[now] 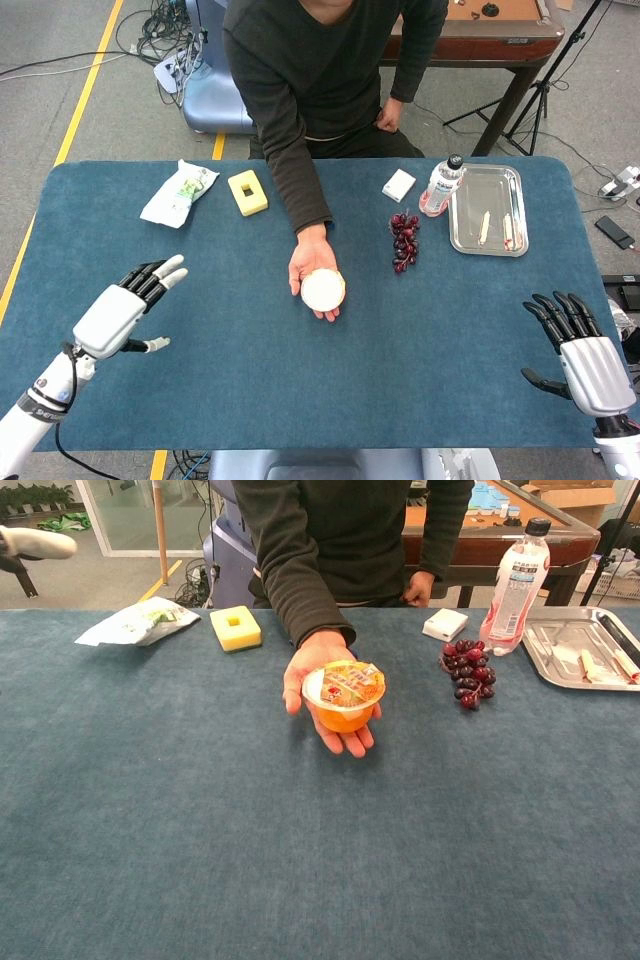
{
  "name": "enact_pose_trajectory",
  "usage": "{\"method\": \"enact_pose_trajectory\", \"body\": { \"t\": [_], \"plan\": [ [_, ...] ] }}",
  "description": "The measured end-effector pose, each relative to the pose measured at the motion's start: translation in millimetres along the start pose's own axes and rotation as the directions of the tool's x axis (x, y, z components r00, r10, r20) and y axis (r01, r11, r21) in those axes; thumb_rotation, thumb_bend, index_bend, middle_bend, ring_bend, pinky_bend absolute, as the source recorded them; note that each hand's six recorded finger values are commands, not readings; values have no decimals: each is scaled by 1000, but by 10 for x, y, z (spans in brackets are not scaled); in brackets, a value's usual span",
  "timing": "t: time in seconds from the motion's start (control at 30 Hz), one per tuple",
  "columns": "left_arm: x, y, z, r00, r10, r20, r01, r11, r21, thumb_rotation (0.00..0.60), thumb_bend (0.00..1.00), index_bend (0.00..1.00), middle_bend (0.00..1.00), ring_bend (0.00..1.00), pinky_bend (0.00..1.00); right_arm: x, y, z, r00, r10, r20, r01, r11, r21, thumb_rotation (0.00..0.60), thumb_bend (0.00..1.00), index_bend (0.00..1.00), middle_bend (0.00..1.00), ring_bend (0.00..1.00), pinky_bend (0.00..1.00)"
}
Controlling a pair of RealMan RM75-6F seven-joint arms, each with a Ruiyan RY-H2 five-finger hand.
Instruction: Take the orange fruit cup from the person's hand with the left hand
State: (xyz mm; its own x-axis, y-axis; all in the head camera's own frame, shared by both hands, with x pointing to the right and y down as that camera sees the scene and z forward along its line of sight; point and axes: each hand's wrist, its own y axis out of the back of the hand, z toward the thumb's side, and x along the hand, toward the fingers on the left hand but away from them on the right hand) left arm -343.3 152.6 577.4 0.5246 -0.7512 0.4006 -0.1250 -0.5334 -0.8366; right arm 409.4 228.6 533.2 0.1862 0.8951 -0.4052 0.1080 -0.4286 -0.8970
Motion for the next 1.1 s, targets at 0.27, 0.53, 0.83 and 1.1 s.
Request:
{"method": "enact_pose_trajectory", "body": {
  "t": [0.27,0.53,0.83,1.1],
  "plan": [
    [649,31,401,979,-63,196,57,998,34,600,119,0,0,0,70,-10,4,6,1000,6,9,-6,1000,8,600,48,146,110,0,57],
    [1125,-89,803,939,-166,301,125,980,152,600,119,0,0,0,70,-44,-16,-1,1000,15,13,-16,1000,10,600,47,146,110,0,57],
    [1574,-328,1251,900,-268,343,175,944,279,600,119,5,0,0,70,-74,-52,-35,1000,25,14,-25,1000,6,600,48,145,110,0,57],
    [1957,-438,1537,891,-308,333,212,932,293,600,119,5,0,0,70,-89,-21,-82,1000,19,16,-19,1000,8,600,48,146,110,0,57]
  ]
}}
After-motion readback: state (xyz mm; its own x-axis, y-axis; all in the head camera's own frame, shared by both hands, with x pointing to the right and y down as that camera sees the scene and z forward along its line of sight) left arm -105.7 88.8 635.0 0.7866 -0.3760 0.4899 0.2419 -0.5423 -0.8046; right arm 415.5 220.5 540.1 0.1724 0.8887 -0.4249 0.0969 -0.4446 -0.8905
